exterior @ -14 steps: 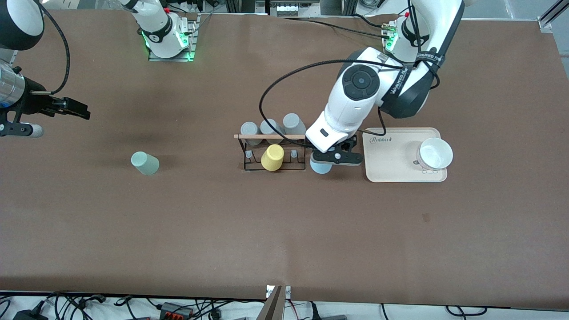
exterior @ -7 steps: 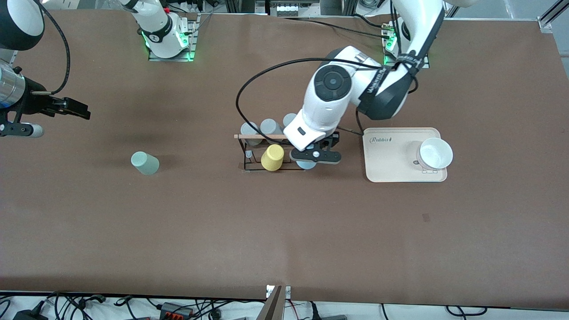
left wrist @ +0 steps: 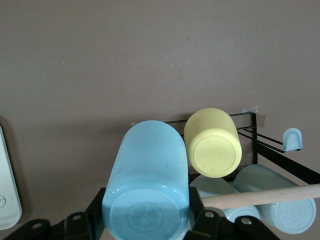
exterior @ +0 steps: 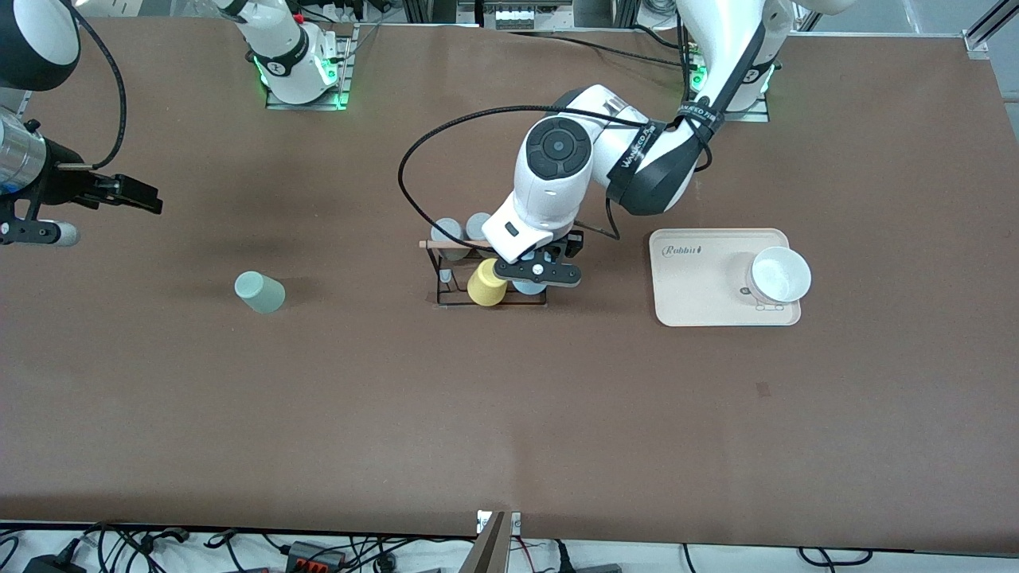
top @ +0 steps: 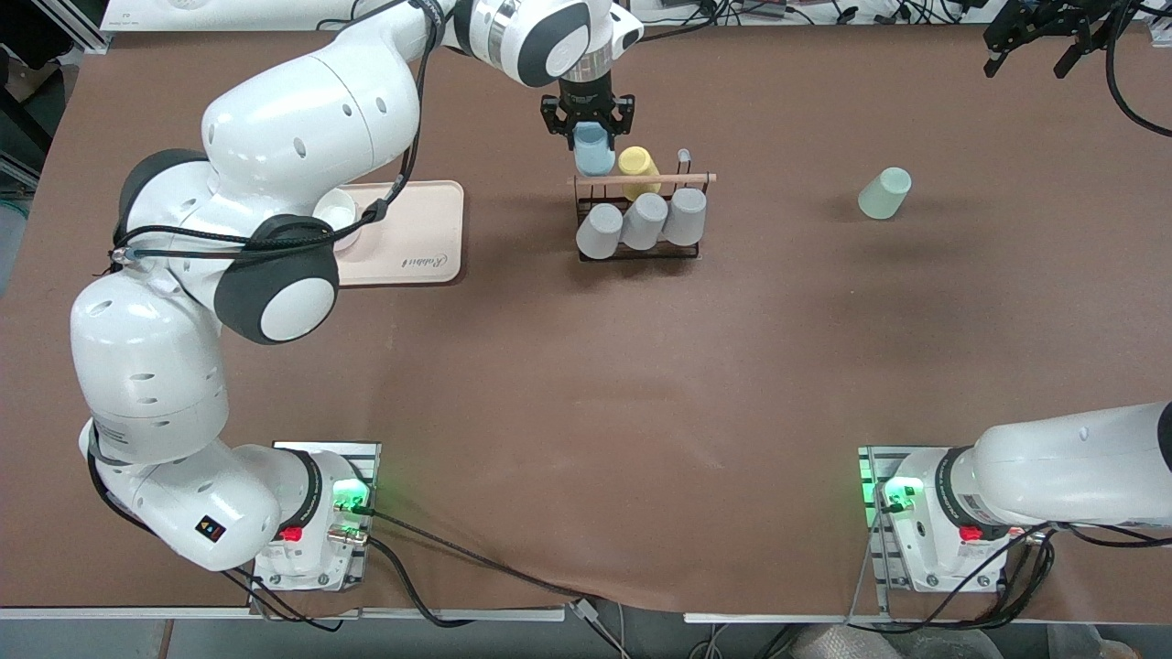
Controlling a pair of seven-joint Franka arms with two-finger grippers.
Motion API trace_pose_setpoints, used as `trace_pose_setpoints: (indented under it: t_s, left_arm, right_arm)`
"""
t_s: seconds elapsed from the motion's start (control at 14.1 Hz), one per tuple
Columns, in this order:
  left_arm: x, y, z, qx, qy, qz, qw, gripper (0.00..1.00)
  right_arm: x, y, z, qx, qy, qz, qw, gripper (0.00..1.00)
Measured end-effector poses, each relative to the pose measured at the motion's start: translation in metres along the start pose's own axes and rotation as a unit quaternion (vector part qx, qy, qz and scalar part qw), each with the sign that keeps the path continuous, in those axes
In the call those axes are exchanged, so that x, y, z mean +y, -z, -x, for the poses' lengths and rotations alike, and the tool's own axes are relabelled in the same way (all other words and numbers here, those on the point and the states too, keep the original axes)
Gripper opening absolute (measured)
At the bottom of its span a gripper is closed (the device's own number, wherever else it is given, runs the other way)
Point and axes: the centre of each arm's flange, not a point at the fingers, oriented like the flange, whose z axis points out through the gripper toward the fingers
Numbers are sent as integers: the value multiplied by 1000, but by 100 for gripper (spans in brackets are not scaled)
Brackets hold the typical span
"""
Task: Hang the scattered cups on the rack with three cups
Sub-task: 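Carry the blue cup with the left gripper to the rack, then lower the blue cup onto the rack peg beside the yellow cup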
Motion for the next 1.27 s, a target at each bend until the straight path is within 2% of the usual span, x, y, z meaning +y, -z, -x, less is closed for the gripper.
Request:
trace_pose_setpoints:
  t_s: [1.27]
  left_arm:
    - [7,-42,-5,-21,-1,-12,1000,67]
  right_arm:
    - [0,-4,0,-4,0,0,1000,100]
